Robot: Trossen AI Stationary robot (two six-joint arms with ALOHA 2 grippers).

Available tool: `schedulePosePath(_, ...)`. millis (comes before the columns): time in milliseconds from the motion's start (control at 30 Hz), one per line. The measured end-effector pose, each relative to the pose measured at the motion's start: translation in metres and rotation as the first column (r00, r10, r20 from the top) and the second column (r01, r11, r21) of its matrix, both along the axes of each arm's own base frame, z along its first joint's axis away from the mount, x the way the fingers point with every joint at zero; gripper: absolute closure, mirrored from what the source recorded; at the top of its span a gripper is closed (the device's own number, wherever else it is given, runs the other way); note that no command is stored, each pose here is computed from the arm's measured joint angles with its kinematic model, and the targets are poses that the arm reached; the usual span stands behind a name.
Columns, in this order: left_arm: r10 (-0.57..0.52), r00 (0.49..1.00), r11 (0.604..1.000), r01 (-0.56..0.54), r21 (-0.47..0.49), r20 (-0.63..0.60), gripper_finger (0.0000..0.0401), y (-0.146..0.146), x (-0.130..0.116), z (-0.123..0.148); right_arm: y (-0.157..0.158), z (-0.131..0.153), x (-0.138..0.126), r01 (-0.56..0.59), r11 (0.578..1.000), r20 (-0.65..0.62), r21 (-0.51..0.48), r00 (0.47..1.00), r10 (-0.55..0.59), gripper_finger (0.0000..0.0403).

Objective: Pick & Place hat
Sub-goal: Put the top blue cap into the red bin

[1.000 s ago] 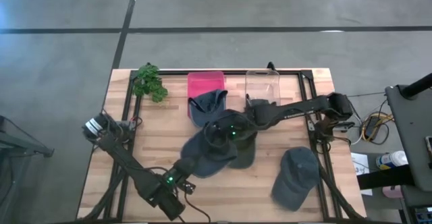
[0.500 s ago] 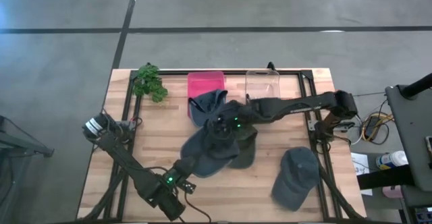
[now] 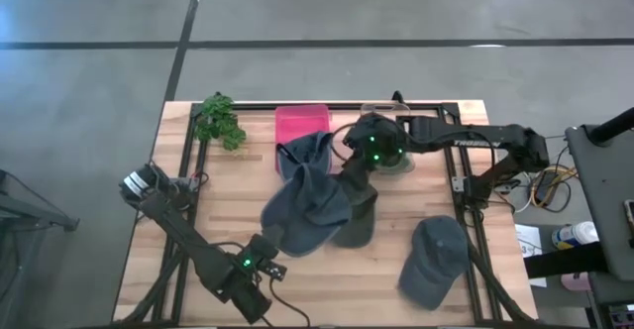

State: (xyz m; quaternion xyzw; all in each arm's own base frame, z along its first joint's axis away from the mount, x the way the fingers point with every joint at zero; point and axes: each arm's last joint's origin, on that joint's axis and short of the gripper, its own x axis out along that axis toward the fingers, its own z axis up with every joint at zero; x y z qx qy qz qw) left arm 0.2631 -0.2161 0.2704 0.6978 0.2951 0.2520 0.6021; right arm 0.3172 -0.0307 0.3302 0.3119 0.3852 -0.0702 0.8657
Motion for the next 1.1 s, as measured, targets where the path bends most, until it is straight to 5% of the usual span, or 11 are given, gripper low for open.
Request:
schedulePosePath(300, 0.008, 0.999, 0.998, -0.006, 0.055, -0.049, 0.0383, 0.003, 0.000, 0.000, -0.024, -0.011, 0.006, -0.071, 0.947, 0.145, 0.313, 0.989, 0.026, 0.0160)
schedulePosePath(433, 0.013, 0.998, 0.998, -0.009, 0.065, -0.059, 0.0383, 0.004, 0.001, 0.000, -0.029, -0.019, 0.010, -0.078, 0.909, 0.114, 0.408, 0.993, 0.034, 0.0159)
schedulePosePath(767, 0.030, 0.996, 0.996, -0.023, 0.087, -0.082, 0.0383, 0.008, 0.004, 0.000, -0.029, -0.042, 0.024, -0.044, 0.878, 0.029, 0.477, 0.999, 0.034, 0.0170)
schedulePosePath(900, 0.036, 0.996, 0.995, -0.028, 0.091, -0.086, 0.0383, 0.010, 0.005, 0.000, -0.029, -0.044, 0.022, -0.048, 0.870, 0.007, 0.490, 0.999, 0.051, 0.0217)
schedulePosePath(1100, 0.065, 0.994, 0.994, -0.057, 0.089, -0.085, 0.0383, 0.018, 0.011, -0.001, -0.031, -0.043, 0.021, -0.052, 0.871, 0.013, 0.489, 0.999, 0.053, 0.0342)
